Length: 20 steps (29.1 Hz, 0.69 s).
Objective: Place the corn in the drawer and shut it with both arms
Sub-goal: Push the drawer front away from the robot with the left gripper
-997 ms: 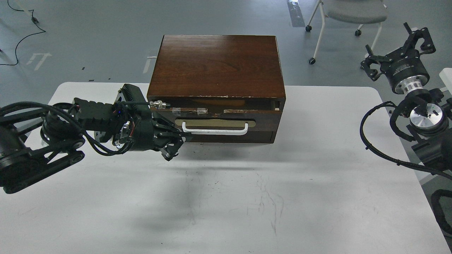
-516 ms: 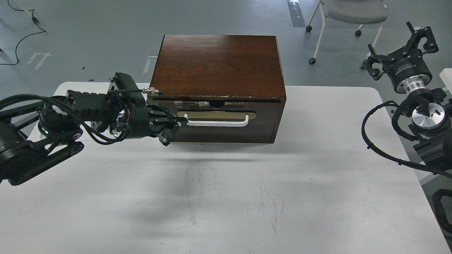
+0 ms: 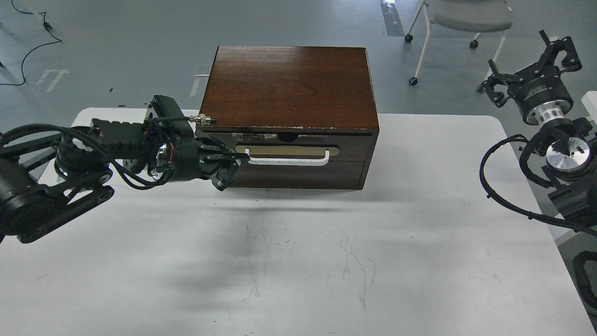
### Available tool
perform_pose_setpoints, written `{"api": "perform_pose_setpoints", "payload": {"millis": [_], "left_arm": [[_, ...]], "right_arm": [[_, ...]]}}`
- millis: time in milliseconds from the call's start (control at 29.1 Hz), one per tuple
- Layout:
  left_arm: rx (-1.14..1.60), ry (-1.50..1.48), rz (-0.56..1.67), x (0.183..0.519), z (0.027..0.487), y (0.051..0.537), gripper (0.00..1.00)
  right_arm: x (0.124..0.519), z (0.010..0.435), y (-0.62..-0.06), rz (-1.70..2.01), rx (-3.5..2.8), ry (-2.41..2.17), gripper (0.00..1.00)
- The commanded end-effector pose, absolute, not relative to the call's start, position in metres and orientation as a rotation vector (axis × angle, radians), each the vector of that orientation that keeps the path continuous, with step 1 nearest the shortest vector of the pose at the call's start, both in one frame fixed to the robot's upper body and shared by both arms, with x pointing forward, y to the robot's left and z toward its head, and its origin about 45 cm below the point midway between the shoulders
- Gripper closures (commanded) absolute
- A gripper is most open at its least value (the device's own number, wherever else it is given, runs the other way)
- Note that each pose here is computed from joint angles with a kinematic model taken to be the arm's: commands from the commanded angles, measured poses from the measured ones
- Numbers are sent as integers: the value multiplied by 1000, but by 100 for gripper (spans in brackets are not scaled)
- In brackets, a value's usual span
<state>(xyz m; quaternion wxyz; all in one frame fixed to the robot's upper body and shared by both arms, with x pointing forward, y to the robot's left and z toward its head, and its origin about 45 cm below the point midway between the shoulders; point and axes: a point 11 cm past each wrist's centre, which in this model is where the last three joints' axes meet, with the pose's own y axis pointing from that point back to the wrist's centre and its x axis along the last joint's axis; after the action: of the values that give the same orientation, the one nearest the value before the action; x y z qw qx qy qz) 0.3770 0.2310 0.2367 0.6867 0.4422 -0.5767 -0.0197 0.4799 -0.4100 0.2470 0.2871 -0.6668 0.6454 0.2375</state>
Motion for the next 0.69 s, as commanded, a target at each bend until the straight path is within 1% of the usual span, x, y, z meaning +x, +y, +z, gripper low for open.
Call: {"api": "perform_pose_setpoints", "payload": {"millis": [0, 275, 447, 516, 550, 653], "left_arm": [[1000, -1293, -29, 381, 237, 236, 100], [960, -1275, -10, 379, 242, 230, 100], [823, -1224, -10, 366, 254, 215, 100], [705, -1151, 30, 363, 269, 210, 100], [686, -1130, 56, 364, 274, 211, 100], [576, -1003, 197, 370, 299, 220, 100]], "right_arm": [[480, 247, -409, 636, -1782, 1723, 0], [480, 247, -410, 634, -1782, 1724, 0], [480, 248, -410, 633, -1782, 1723, 0], [480, 248, -409, 633, -1783, 1721, 0], [480, 248, -409, 633, -1783, 1721, 0], [480, 250, -413, 624, -1782, 1725, 0]]}}
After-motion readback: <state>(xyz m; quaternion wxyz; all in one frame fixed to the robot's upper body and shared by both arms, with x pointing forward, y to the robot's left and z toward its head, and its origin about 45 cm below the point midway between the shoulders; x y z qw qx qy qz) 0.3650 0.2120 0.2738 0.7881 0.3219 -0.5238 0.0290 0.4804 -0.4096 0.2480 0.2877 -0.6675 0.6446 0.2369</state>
